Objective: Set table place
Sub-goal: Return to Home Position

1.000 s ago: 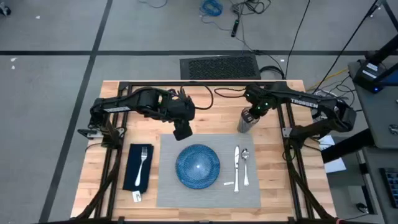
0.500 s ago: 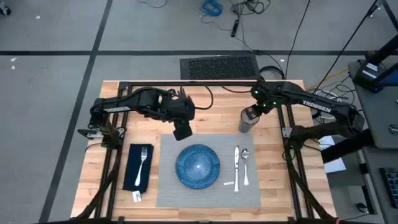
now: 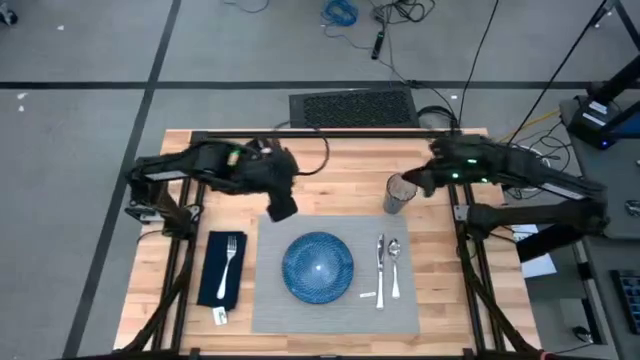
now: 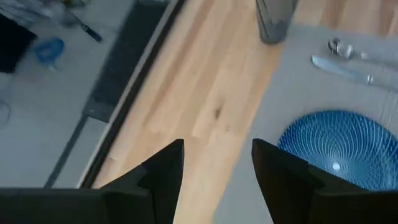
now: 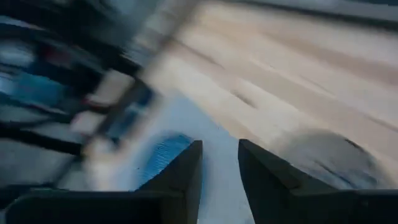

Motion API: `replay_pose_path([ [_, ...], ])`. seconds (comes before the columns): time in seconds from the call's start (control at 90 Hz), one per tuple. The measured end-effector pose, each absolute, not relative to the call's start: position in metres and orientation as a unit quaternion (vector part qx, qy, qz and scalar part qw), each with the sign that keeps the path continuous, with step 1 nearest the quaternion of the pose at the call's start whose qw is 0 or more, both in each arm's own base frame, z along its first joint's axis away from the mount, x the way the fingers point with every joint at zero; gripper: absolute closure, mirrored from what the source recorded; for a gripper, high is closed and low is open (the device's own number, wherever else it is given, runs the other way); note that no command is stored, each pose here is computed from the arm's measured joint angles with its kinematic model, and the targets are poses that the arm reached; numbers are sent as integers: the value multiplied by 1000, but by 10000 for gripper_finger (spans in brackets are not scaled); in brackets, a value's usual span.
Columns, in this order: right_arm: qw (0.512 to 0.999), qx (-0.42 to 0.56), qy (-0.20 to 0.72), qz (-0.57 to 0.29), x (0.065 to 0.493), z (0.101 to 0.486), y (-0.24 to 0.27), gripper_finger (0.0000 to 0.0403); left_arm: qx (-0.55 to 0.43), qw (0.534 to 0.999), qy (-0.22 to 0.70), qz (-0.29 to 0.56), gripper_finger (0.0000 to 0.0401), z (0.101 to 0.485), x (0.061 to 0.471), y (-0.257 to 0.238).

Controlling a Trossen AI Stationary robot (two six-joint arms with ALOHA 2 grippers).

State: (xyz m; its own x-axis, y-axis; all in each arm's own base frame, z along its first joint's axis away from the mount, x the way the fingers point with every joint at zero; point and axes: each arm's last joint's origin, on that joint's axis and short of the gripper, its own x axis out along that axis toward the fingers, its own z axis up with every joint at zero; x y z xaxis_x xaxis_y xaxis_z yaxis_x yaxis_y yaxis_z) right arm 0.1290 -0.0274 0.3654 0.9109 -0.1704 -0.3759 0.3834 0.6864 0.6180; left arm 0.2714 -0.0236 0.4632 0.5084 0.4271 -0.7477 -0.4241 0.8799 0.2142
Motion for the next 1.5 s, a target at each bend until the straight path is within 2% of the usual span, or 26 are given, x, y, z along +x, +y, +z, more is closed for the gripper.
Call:
replay_pose_path([
  [0.122,944,323,23,-67,117,394,-15,312,-5,879,388,276,225,475,240,-28],
  [0.222,960,275,-37,-19,107,408,-8,312,-14,883,360,302,225,470,211,-32],
  [0.356,971,231,-61,11,88,413,-2,312,-56,901,308,302,225,448,182,-36],
  [0.556,973,207,-104,15,56,406,0,312,-126,933,222,252,225,399,150,-37],
  [0.722,966,213,-149,8,33,379,-1,312,-172,946,178,210,226,357,131,-34],
  [0.911,953,252,-167,7,26,323,-2,312,-237,942,136,194,226,310,114,-28],
  [1.011,948,267,-172,11,39,301,-2,312,-258,943,111,177,226,291,109,-26],
  [1.222,950,290,-117,13,68,257,-1,312,-273,943,96,164,226,248,101,-23],
  [1.5,933,335,-121,47,88,210,2,312,-334,931,65,135,227,178,102,-24],
])
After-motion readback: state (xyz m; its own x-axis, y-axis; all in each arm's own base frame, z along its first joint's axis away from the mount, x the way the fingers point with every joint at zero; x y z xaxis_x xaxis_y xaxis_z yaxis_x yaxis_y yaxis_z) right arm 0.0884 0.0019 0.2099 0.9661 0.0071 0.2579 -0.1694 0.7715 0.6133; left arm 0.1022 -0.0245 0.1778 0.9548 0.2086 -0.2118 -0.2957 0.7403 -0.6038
